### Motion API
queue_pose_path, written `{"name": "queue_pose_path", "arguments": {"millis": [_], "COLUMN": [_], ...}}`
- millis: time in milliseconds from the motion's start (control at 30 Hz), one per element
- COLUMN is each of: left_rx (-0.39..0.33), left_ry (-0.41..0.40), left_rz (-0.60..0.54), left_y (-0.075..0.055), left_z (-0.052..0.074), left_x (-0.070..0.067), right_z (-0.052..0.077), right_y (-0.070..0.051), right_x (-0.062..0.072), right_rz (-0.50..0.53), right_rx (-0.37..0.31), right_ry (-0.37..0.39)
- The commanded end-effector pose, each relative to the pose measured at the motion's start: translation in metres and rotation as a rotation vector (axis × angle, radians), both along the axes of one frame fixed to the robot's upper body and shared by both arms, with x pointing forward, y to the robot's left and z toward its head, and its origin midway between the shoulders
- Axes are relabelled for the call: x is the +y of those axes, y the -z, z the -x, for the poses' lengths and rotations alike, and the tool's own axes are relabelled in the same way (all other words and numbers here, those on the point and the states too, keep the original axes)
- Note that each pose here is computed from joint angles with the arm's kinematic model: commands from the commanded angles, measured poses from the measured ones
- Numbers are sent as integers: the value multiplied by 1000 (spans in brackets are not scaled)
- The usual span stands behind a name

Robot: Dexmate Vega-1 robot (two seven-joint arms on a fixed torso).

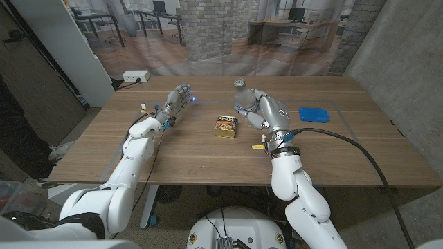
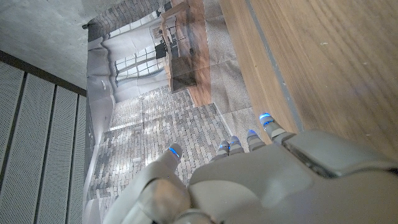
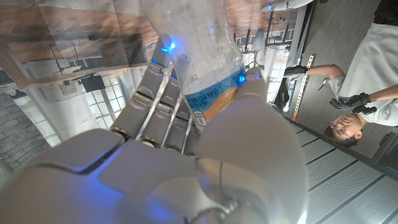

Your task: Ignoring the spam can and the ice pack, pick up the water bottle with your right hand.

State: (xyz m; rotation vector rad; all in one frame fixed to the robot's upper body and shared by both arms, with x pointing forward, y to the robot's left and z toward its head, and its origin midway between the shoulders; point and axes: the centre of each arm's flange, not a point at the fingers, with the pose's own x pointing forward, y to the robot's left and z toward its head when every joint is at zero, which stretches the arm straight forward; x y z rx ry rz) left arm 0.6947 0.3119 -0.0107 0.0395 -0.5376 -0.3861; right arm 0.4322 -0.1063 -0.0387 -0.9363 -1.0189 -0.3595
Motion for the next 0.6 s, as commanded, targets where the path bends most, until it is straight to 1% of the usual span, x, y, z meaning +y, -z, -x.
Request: {"name": "queue_pose_path", "arguments": {"millis": [33,267,600], "left_rx": [-3,1,7], "left_ry": [7,4,4], "left_rz": [1,-4,-15], "left_y": [2,3,3], "left_z": [2,3,5], "left_x": [7,12,15], "right_z": [4,5,5], "right_y": [-13,-19,-24], "right_x": [1,0,-2], "right_rz": [2,-1,-6], "right_rx": [-49,-83,-106], "right_ry": [25,40,54]}}
